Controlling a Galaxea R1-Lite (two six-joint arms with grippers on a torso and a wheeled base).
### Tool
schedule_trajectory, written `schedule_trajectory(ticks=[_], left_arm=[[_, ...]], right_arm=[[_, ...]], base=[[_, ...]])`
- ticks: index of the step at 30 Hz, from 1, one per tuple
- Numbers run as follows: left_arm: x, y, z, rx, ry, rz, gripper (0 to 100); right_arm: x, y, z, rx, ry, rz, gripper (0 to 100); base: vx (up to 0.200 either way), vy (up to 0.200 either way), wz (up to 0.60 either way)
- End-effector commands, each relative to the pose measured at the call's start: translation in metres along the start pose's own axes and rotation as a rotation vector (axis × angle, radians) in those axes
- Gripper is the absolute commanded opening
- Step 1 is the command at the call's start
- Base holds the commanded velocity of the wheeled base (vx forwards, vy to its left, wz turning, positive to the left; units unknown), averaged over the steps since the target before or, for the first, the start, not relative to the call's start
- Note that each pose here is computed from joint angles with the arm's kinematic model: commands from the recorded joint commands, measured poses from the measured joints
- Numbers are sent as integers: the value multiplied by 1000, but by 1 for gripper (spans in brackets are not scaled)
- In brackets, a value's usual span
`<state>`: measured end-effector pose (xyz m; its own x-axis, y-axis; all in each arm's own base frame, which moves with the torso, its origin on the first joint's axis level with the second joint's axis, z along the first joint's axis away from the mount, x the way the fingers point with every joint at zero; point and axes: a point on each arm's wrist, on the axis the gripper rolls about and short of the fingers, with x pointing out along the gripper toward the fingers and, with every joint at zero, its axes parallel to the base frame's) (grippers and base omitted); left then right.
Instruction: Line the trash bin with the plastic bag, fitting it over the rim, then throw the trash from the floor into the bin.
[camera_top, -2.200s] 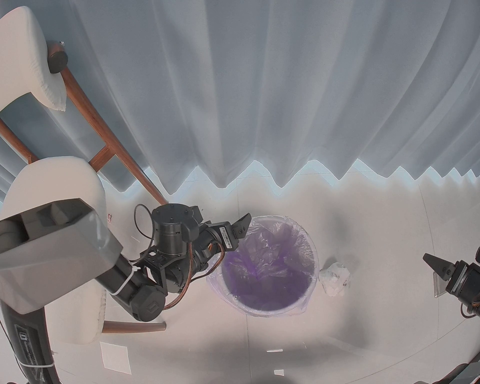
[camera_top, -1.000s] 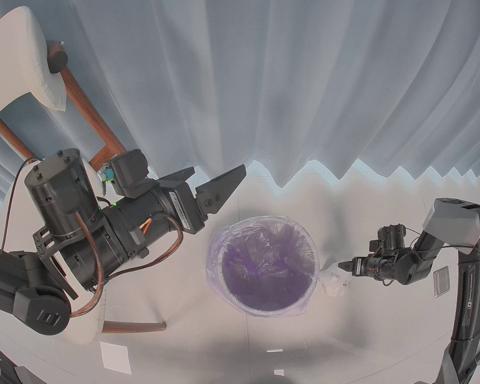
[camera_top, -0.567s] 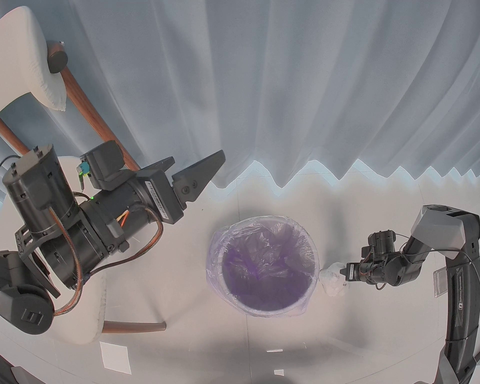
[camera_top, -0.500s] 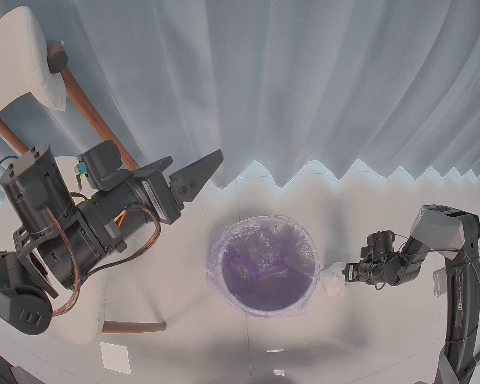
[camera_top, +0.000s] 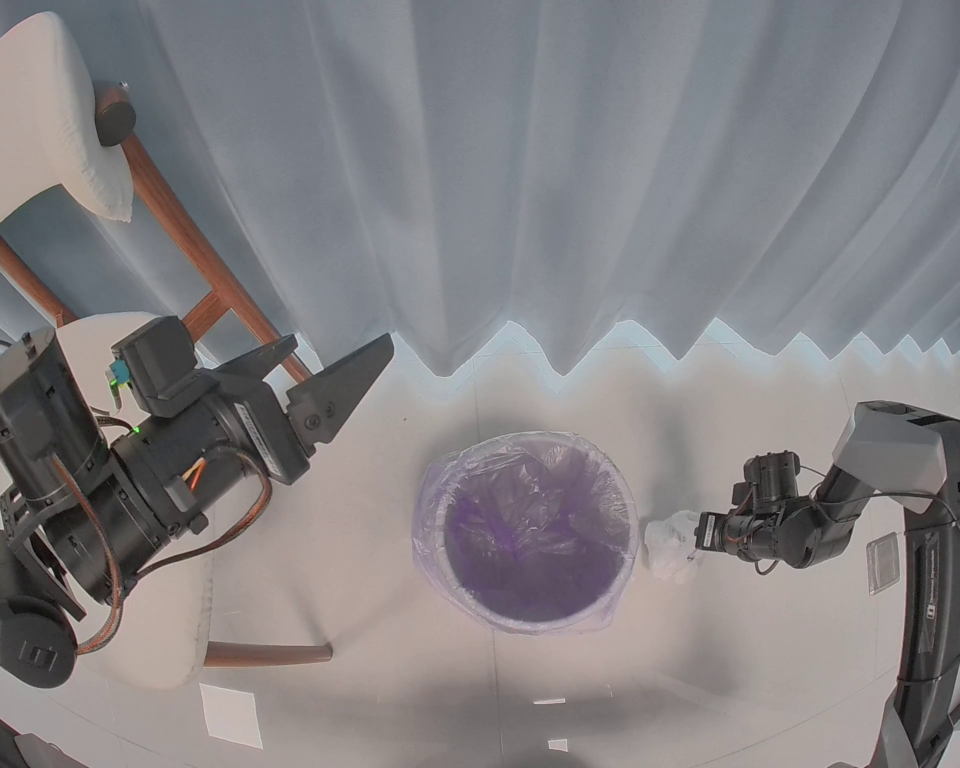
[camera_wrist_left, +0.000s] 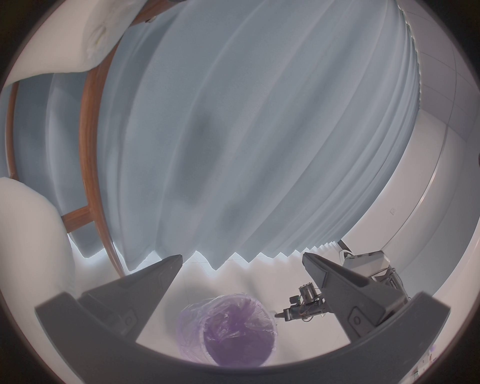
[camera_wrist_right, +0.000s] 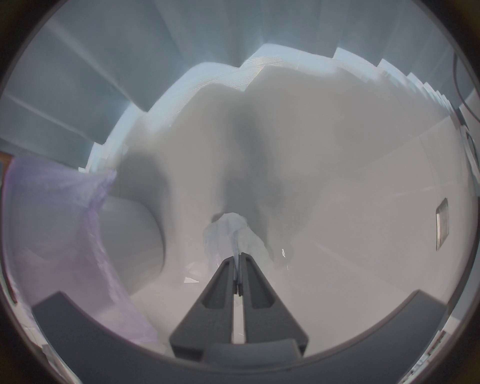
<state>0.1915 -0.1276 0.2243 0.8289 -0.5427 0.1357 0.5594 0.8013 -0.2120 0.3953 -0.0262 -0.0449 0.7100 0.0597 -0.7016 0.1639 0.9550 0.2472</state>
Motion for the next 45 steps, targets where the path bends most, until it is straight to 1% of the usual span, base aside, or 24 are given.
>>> schedule_trajectory(ticks=[1,3,4,6,7,9,11,12,13,15,16,17,22,23,24,26,29,33,37,39,40,42,44,45], left_arm=[[-6,4,8,3,-31,17,100],[-5,6,9,6,-35,28,100],[-5,7,8,7,-33,35,100],[-9,12,3,10,-13,53,100],[-11,12,1,10,-8,56,100],[-20,15,-1,12,-9,67,100],[-25,16,2,13,-20,76,100],[-25,16,2,13,-20,76,100],[-32,21,3,16,-31,104,100],[-40,28,5,22,-45,138,100],[-40,28,5,22,-45,138,100],[-54,36,6,30,-55,193,100],[-113,49,1,103,-106,352,100],[-113,49,1,103,-106,352,100],[-138,50,0,127,-159,439,100],[-160,46,-6,145,-194,488,100],[-188,37,-24,192,-183,541,100],[-213,27,-40,215,-148,565,100],[-245,18,-73,220,-39,577,100],[-252,16,-82,241,-19,574,100],[-261,15,-100,276,32,564,100],[-265,16,-113,269,118,592,100],[-267,15,-114,271,109,595,100],[-267,13,-112,258,81,562,100]], right_arm=[[-70,1,28,76,-125,6,0],[-123,5,44,98,-225,31,0],[-133,7,46,113,-243,47,0],[-176,24,52,175,-326,122,0],[-185,29,54,183,-343,140,0],[-237,54,60,192,-446,245,0],[-264,68,59,164,-481,303,0],[-264,68,59,164,-481,303,0],[-297,91,48,116,-486,405,0],[-313,107,34,80,-455,485,0],[-313,107,34,80,-455,485,0],[-316,118,16,33,-406,539,0],[-309,135,-9,-104,-320,581,0],[-309,135,-9,-104,-320,581,0],[-298,143,-19,-154,-266,585,0],[-286,148,-32,-195,-196,583,0],[-264,157,-45,-237,-111,566,0],[-231,168,-49,-281,-95,550,0],[-192,179,-53,-292,-163,575,0],[-186,180,-53,-292,-173,579,0],[-179,181,-54,-297,-169,572,0],[-171,181,-54,-295,-157,558,0],[-167,180,-56,-297,-150,552,0],[-157,181,-59,-297,-136,542,0]], base=[[0,0,0],[0,0,0],[0,0,0],[0,0,0],[0,0,0],[0,0,0],[0,0,0],[0,0,0],[0,0,0],[0,0,0],[0,0,0],[0,0,0],[0,0,0],[0,0,0],[0,0,0],[0,0,0],[0,0,0],[0,0,0],[0,0,0],[0,0,0],[0,0,0],[0,0,0],[0,0,0],[0,0,0]])
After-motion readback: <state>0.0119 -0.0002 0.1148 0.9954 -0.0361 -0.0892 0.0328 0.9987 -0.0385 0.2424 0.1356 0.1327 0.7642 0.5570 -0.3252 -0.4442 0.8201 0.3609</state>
